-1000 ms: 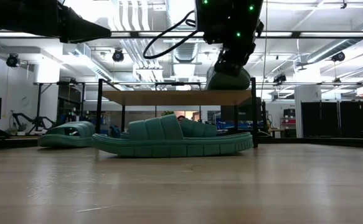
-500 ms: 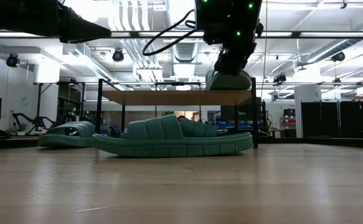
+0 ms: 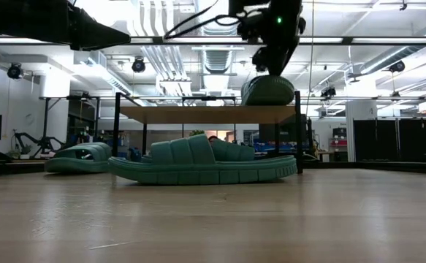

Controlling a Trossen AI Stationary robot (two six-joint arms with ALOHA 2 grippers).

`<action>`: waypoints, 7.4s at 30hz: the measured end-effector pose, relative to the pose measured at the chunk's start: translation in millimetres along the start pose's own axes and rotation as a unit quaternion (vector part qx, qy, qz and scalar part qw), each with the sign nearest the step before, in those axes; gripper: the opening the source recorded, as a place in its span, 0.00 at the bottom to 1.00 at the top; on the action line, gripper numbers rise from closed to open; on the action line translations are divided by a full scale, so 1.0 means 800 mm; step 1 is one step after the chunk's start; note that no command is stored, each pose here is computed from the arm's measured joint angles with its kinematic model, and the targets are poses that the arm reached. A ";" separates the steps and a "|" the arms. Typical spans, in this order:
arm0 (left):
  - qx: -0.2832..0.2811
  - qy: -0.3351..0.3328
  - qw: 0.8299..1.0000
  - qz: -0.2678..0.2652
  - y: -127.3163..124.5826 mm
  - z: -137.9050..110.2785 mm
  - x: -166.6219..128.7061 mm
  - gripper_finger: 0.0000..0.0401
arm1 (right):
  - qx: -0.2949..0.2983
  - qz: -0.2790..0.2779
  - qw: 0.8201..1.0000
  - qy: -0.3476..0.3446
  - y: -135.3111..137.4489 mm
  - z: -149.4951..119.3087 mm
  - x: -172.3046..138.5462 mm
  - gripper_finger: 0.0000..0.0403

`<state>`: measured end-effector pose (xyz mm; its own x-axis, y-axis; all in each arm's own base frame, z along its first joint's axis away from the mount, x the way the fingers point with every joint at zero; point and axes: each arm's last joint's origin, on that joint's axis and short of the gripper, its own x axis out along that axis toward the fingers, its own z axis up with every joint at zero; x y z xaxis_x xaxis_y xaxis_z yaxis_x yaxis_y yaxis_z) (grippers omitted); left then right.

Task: Pick and place slides into the shelf
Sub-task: Put the top right green slide on the shelf, then put the bottom green slide on the shelf

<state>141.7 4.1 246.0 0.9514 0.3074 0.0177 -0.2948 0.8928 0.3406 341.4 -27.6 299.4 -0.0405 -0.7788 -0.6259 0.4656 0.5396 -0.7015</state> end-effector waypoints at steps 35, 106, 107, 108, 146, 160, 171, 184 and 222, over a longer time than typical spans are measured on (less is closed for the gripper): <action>-0.001 -0.002 1.000 0.003 0.002 0.001 -0.003 0.38 | -0.242 -0.045 0.954 -0.171 0.114 -0.120 -0.087 0.31; 0.003 0.006 1.000 0.000 0.001 -0.001 -0.003 0.38 | -0.074 -0.012 0.987 -0.144 0.076 -0.059 -0.018 0.07; 0.003 0.006 1.000 0.000 0.001 -0.001 -0.003 0.38 | -0.068 -0.010 0.987 -0.146 0.075 -0.057 -0.020 0.07; 0.002 0.006 1.000 0.000 0.001 -0.001 -0.003 0.38 | -0.063 -0.008 0.987 -0.148 0.073 -0.056 -0.022 0.07; 0.004 0.009 1.000 -0.001 0.001 -0.002 -0.003 0.38 | -0.059 0.047 0.994 -0.080 0.053 -0.063 -0.046 0.16; 0.004 0.010 1.000 -0.001 0.001 -0.002 -0.003 0.38 | -0.045 0.081 0.994 -0.059 0.052 -0.058 -0.040 0.38; 0.005 0.013 1.000 -0.003 0.000 -0.003 -0.003 0.38 | -0.042 0.115 0.992 -0.044 0.054 -0.057 -0.041 0.48; 0.005 0.012 1.000 -0.003 0.000 -0.003 -0.003 0.38 | -0.069 0.139 0.987 -0.033 0.055 -0.058 -0.041 0.48; 0.002 0.004 1.000 0.000 0.000 -0.001 -0.001 0.38 | -0.004 0.321 0.730 -0.604 0.035 -0.154 -0.071 0.48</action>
<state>140.5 4.3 245.6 0.9505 0.3106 0.0103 -0.2949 0.8912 0.3447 247.5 70.8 273.0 0.9944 -0.0767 -0.0732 0.0410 0.9149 -0.4015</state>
